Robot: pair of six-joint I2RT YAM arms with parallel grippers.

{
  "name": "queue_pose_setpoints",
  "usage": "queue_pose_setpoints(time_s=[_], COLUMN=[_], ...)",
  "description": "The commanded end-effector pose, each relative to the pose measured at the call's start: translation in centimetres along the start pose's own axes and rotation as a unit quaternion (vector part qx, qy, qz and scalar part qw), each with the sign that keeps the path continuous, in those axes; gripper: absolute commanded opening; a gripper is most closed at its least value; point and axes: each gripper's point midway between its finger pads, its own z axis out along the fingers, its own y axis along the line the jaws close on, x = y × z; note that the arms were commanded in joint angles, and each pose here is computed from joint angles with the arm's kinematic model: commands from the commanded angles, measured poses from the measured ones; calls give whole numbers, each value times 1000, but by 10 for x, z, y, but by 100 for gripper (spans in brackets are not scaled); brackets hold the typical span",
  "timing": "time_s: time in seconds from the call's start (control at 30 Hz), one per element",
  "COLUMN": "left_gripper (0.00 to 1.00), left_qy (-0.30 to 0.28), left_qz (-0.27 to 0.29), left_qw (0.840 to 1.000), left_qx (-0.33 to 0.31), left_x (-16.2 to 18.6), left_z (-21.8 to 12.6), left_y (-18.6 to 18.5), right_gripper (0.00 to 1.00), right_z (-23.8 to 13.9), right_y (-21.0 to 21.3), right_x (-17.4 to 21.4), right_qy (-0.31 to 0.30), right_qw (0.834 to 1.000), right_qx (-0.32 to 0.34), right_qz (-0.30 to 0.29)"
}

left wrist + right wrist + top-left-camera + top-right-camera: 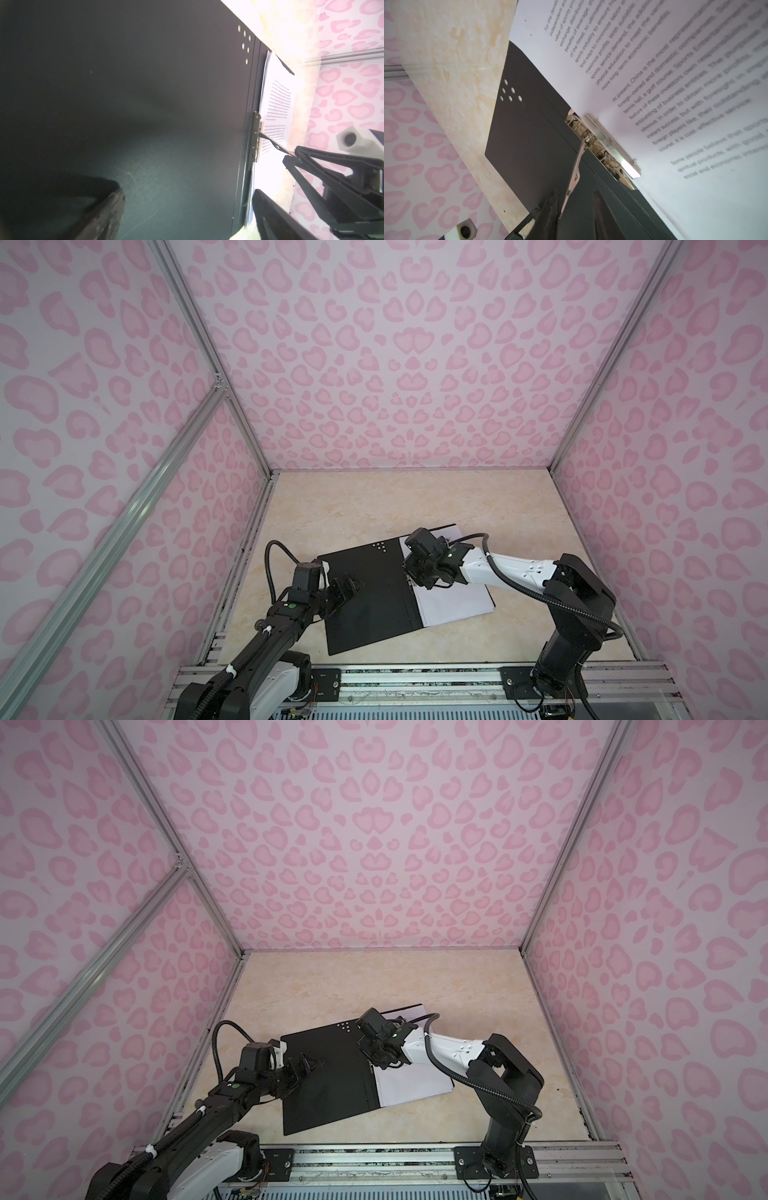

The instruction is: Put the files into the folder

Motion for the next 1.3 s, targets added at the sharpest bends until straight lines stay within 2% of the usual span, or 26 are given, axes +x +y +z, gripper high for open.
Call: queue_pose_setpoints(time_s=[0.0,0.27,0.6,0.97,1.17,1.27], left_gripper=[97,97,97,97,97,97], left_qy=[-3,-3,-3,-4,-4,-4], left_qz=[8,7,7,7,4,-2], left_qw=[1000,1000,1000,1000,1000,1000], left_qx=[3,0,0,0,-6,-7], left_x=[-1,0,0,-1,0,1], left_z=[0,0,0,0,1,3], left_y=[-1,1,1,1,4,7], right_gripper=[25,16,16,10,0,0], right_z=[3,3,-3,1,3,6], right_y=[-2,-3,1,-1,-5,-3], right_x=[1,2,-1,-1,1,1], right_qy=[4,8,7,11,16,18], right_qw=[1000,1000,1000,1000,999,999], right_qx=[-1,-9,-21,-24,-27,-43], right_qz=[7,12,13,16,17,4])
